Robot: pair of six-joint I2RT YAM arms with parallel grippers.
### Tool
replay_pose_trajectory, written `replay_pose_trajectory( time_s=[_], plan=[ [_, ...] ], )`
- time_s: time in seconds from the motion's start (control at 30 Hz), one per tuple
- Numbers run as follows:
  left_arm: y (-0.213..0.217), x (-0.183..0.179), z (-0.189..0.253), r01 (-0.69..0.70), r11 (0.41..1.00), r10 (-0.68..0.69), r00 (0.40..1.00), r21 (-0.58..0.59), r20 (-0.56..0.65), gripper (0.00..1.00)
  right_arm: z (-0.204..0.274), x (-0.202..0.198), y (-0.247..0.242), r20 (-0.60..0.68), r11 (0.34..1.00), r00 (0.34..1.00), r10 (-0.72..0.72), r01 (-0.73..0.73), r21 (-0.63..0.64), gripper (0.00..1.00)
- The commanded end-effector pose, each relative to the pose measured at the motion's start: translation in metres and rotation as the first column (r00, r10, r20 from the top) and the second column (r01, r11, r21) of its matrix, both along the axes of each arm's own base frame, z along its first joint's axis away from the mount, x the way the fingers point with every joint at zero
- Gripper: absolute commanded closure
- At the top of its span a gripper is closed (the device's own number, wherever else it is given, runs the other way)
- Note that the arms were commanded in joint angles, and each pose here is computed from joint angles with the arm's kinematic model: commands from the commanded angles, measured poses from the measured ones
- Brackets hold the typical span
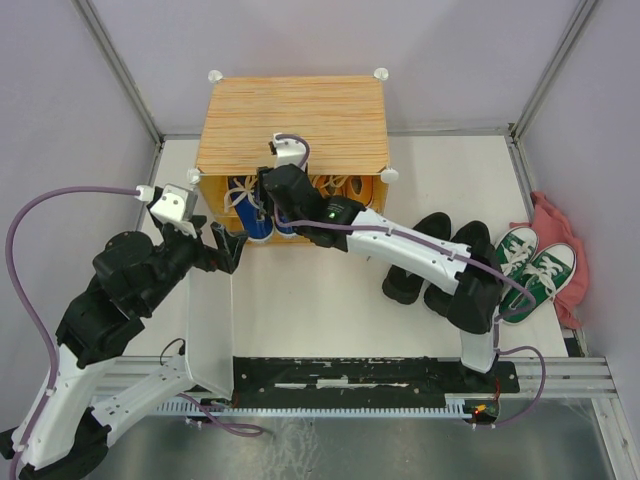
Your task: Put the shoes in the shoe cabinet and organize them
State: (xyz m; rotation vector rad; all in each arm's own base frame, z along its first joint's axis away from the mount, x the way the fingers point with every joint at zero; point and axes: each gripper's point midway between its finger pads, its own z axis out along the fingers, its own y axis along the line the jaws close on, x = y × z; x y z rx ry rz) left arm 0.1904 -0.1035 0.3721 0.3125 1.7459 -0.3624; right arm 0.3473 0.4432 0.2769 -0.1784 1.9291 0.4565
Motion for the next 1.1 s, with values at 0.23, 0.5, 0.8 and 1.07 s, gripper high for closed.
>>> replay_pose_trajectory(
  time_s=[0.23, 0.5, 0.8, 1.07],
  plan=[
    [0.0, -0.001, 0.008, 0.001, 1.0, -0.001, 1.0, -0.023, 0.021, 0.01, 0.003, -0.039, -0.031, -0.053, 0.982, 0.988, 0.145, -0.15, -0.116, 0.35],
    [-0.001, 0.001, 0.006, -0.007, 1.0, 0.007, 1.0, -0.023, 0.011, 0.01, -0.022, -0.045, -0.026, -0.075, 0.964, 0.975, 0.208, -0.217, -0.155, 0.31],
    [-0.001, 0.003, 0.001, -0.01, 1.0, 0.01, 1.0, -0.017, -0.003, 0.01, -0.037, -0.029, -0.026, -0.01, 0.97, 0.987, 0.16, -0.159, -0.183, 0.38],
    [0.0, 0.003, -0.005, -0.015, 1.0, 0.015, 1.0, -0.008, -0.013, 0.01, -0.052, -0.024, -0.026, -0.001, 0.971, 0.99, 0.138, -0.136, -0.199, 0.6]
  ],
)
